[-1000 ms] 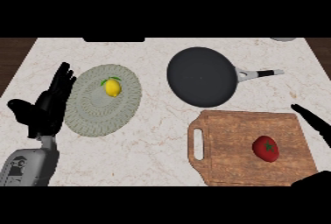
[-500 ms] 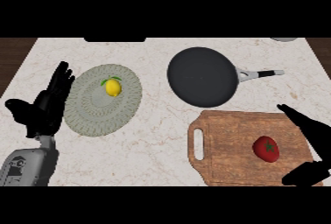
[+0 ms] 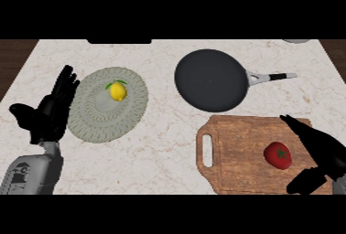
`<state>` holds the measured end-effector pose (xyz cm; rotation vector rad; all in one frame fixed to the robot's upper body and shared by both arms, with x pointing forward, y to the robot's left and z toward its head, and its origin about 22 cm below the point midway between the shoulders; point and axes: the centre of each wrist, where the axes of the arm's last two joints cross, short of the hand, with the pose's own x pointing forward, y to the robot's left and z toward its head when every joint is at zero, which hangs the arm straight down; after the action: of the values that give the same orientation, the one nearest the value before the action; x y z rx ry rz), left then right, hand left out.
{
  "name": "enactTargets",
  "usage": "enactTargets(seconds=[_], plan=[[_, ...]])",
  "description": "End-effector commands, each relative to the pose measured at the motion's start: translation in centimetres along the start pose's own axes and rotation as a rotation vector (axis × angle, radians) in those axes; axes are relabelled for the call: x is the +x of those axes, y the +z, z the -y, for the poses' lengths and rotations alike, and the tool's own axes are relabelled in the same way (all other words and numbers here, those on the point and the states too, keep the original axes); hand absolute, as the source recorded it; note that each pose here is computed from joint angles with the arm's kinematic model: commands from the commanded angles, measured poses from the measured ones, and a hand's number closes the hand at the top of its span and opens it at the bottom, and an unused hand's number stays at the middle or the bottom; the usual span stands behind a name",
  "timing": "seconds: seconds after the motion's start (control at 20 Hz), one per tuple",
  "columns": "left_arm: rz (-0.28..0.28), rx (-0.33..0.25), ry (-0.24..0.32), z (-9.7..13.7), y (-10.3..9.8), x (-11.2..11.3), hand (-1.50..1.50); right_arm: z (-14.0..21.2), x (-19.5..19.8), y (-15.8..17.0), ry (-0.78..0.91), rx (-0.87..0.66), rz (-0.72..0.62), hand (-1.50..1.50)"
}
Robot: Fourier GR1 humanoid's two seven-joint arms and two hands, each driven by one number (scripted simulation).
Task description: Pick the tomato from the cutting board and place it in the pan
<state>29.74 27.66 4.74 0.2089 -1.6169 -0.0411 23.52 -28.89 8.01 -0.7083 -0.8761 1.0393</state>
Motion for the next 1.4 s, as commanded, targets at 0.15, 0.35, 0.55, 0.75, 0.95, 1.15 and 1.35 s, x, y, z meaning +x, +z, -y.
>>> enactTargets(seconds=[0.15,0.35,0.55,0.75,0.95,1.15,1.35], plan=[[-0.009,-0.011,0.000,0.8,-0.5,0.4,0.00,-0.1,0.6,-2.0,0.023,0.042,-0.015,-1.50],[-0.005,-0.011,0.012,-0.7,1.0,-0.8,0.00,-0.4,-1.2,-4.1,0.037,0.055,-0.031,-1.50],[0.013,-0.015,-0.017,-0.7,-0.1,-0.8,0.00,-1.9,-0.5,-4.1,0.042,0.096,-0.049,-1.50],[0.010,0.004,-0.012,1.0,0.0,-0.2,0.00,-3.2,-1.4,-4.9,0.064,0.126,-0.024,-1.50],[0.000,-0.009,-0.005,0.7,0.3,0.2,0.00,-3.4,-2.1,-5.3,0.094,0.133,0.108,1.50],[0.013,-0.007,-0.005,2.1,0.9,0.0,0.00,-5.2,-1.4,-5.1,0.126,0.131,0.104,1.50],[0.000,-0.015,0.000,-0.4,0.3,0.2,0.00,-7.4,5.1,-3.0,0.135,0.116,0.195,1.50]])
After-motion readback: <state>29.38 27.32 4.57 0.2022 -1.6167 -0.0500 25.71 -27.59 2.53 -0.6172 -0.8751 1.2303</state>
